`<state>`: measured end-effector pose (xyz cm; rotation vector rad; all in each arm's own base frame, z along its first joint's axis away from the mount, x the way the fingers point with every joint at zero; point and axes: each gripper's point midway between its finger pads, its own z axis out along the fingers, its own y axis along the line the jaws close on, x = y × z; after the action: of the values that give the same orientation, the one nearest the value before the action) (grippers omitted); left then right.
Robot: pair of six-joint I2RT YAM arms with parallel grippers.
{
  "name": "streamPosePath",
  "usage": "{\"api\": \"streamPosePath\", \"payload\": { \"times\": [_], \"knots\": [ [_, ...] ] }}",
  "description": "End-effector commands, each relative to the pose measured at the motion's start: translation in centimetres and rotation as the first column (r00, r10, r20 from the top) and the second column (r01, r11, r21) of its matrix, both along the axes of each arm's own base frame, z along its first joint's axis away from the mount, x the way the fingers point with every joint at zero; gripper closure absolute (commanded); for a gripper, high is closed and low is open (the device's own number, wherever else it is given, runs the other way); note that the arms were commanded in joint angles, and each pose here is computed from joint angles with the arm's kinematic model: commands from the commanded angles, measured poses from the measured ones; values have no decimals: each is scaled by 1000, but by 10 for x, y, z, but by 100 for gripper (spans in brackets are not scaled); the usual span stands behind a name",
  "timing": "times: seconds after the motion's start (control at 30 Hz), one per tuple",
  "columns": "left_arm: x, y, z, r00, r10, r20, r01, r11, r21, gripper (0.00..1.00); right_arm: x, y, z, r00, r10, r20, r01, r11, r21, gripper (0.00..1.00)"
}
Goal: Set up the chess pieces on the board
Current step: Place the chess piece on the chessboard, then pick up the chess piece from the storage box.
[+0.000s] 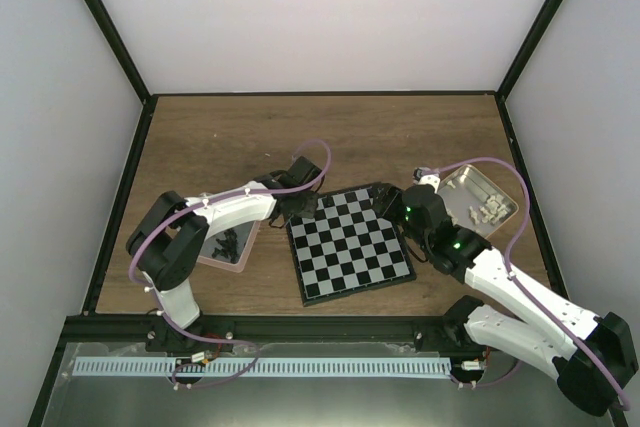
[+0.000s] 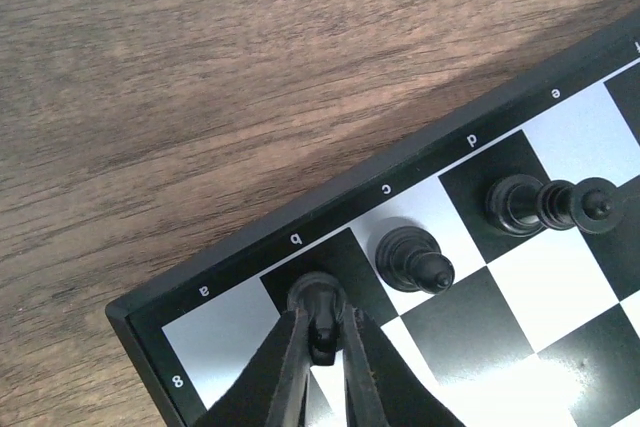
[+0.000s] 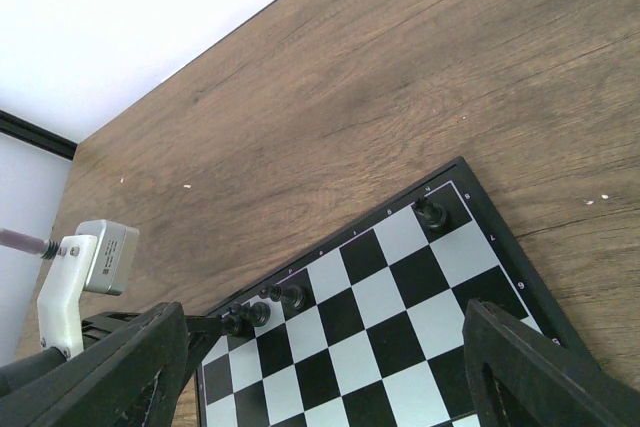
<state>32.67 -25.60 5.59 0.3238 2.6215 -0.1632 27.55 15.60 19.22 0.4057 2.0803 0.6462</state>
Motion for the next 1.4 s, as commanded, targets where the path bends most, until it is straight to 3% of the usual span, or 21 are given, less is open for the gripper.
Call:
{"api": "streamPosePath", "payload": {
  "times": [0.0,0.1,0.33,0.57,0.87,0.97,1.17,1.37],
  "knots": [
    [0,-1,4,1000,2,-2,-2,1000,-10,86,2,-5,3,999,-30,17,30,1000,10,23],
    [0,-3,7,1000,-2,-2,2,1000,-24,84,2,-5,4,999,-30,17,30,999,12,23],
    [0,-5,9,1000,-10,3,10,999,-41,91,1,-5,4,999,-29,17,29,999,13,23],
    [-1,-4,7,1000,-4,-4,4,999,-36,92,0,-6,5,999,-30,19,30,999,14,23],
    [0,-1,32,999,11,30,-9,998,-54,74,-1,-6,6,999,-26,22,26,999,22,23],
    [-1,4,44,999,30,41,-28,998,-58,73,-1,-6,6,999,-25,21,24,999,25,23],
    [-7,57,60,973,216,79,-216,976,-12,67,-2,-5,6,1000,-19,23,18,999,28,23],
    [-31,131,62,894,443,69,-443,896,-26,56,-1,-3,6,1000,-13,20,12,1000,28,23]
  ]
}}
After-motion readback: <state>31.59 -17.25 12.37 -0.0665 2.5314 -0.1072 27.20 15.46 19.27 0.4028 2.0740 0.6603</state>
